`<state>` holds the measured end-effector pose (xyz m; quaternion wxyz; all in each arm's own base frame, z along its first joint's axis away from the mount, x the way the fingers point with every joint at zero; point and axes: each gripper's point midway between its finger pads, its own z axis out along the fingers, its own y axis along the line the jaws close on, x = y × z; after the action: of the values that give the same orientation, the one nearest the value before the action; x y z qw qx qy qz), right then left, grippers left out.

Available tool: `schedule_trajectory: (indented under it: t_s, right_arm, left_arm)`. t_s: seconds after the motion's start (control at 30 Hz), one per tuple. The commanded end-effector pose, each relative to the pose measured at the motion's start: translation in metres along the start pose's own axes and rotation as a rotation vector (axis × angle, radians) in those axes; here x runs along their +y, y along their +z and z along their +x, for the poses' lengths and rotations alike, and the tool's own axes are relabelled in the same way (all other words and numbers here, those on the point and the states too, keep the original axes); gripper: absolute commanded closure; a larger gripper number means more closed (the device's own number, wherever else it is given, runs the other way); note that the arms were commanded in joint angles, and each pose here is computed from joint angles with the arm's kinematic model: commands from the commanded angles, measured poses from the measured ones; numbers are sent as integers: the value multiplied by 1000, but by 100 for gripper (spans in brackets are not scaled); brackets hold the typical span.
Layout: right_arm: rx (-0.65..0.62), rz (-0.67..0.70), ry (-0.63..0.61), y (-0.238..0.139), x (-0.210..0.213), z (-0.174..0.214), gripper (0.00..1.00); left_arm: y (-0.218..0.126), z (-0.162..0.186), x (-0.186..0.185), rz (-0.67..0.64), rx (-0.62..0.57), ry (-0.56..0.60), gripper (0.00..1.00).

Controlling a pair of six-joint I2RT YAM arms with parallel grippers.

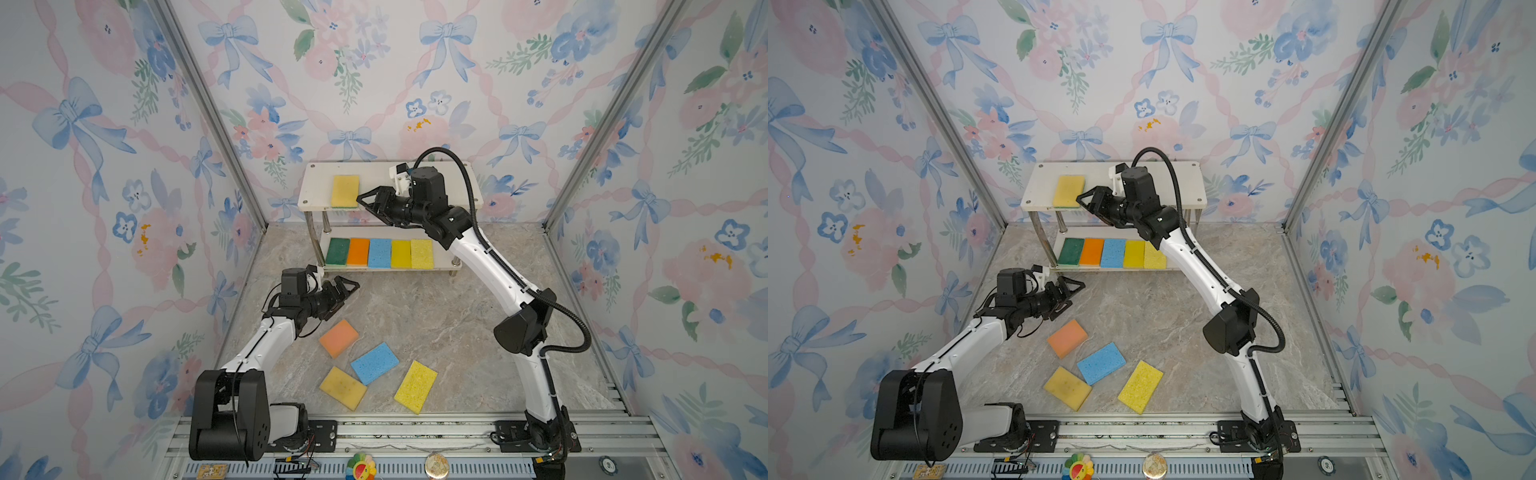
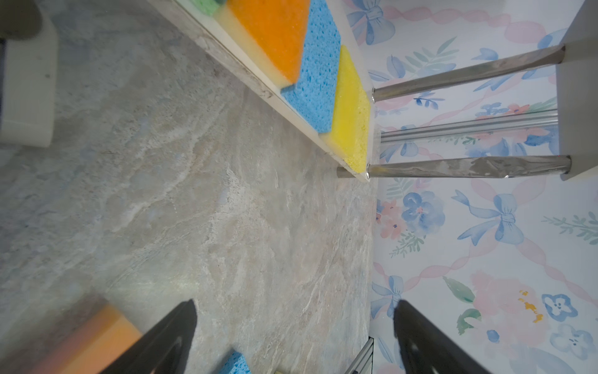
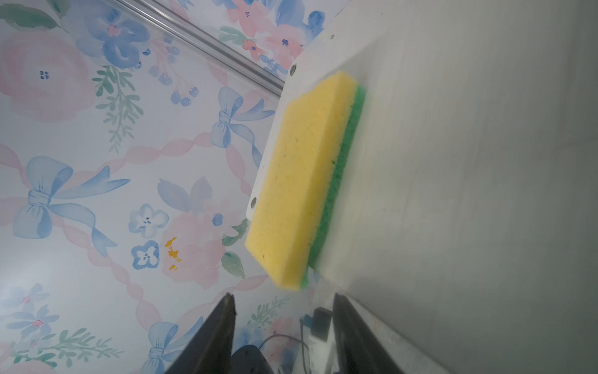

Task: Place and organize the cleaning sponges onto the shelf
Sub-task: 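Release the sponge with the right gripper while the left gripper reaches the top shelf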

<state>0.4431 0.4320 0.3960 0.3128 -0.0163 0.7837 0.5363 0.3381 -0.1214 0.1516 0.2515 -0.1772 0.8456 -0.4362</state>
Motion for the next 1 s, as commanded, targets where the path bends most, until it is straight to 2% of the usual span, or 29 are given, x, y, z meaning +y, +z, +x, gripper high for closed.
schedule_trajectory:
  t_s: [0.0, 0.13, 0.23, 0.33, 0.4, 0.57, 0.63, 0.77, 0.97]
  right_arm:
    - [19, 113, -119, -59, 12, 9, 45]
    - [55, 201, -119, -103, -2, 19, 42]
    - [47, 245, -80, -137, -24, 19, 40]
    - [19, 246, -9, -165, -51, 15, 37]
    - [12, 214, 23, -171, -60, 17, 36]
    - [129, 208, -45, -165, -59, 41, 34]
    - [169, 185, -54, -159, -58, 52, 33]
    - [200, 148, -70, -155, -62, 62, 33]
    - [204, 92, -59, -159, -58, 65, 33]
  left_arm:
    - [-5, 6, -34, 66, 11, 99, 6]
    - [-7, 26, -60, 104, 27, 155, 9]
    - [-20, 27, -99, 138, -59, 225, 10]
    - [-60, 6, -156, 220, -214, 282, 9]
    - [-89, -14, -188, 223, -309, 315, 10]
    - [-131, -60, -262, 208, -438, 404, 14]
    - [-137, -79, -279, 168, -463, 441, 15]
    - [-125, -119, -275, 5, -482, 485, 20]
    - [-108, -165, -243, -117, -490, 428, 29]
